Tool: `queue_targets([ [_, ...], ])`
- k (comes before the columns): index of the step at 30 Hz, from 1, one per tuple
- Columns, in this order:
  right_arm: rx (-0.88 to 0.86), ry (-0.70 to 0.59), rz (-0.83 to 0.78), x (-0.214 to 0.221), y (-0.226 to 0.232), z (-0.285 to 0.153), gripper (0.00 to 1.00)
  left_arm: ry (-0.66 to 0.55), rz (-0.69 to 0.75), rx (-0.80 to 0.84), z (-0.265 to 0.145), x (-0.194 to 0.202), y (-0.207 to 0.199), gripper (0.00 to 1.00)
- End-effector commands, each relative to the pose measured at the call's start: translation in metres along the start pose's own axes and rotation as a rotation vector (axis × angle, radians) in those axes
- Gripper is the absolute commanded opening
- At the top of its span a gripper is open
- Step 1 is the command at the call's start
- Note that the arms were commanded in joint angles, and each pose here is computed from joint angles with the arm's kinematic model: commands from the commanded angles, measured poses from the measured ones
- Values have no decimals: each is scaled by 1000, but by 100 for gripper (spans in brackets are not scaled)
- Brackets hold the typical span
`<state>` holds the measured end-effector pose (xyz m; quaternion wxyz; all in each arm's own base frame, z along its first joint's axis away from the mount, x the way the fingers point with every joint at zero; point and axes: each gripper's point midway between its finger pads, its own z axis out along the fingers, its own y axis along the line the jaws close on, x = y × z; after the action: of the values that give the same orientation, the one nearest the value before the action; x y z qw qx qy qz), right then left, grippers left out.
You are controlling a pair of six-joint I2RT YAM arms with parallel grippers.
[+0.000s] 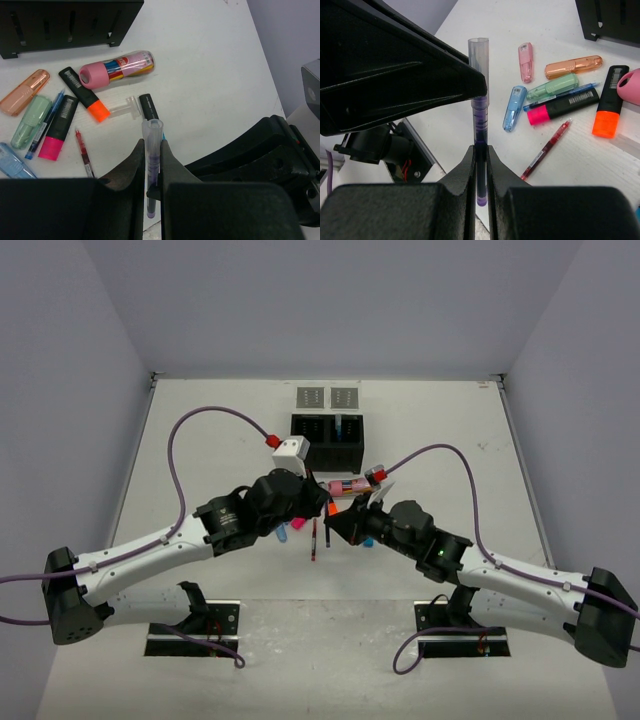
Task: Sort the stationery into containers
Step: Close the pen cap on the pen.
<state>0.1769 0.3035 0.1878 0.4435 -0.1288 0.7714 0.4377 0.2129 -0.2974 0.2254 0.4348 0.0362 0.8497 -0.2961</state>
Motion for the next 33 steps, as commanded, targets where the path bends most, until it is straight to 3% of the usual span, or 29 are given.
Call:
queue_targets([
  [1,-17,-227,4,-65,20,-4,0,26,-23,51,-6,7,-6,0],
  [7,-134,-248,-111,-65,36,-4,0,-15,-54,73,-14,-4,-10,5],
  [10,-147,-255,-161,-61,35,-4,0,-35,-53,94,-20,-12,-15,12],
  [17,-149,-262,-208,-66,36,-4,0,-63,-27,130,-29,-25,-23,17],
  [26,-109,-235,-246,-68,33,2,0,-99,13,194,-44,-40,-34,40],
  [33,-141,-237,-296,-67,37,0,0,-111,87,301,-54,-43,-50,48],
])
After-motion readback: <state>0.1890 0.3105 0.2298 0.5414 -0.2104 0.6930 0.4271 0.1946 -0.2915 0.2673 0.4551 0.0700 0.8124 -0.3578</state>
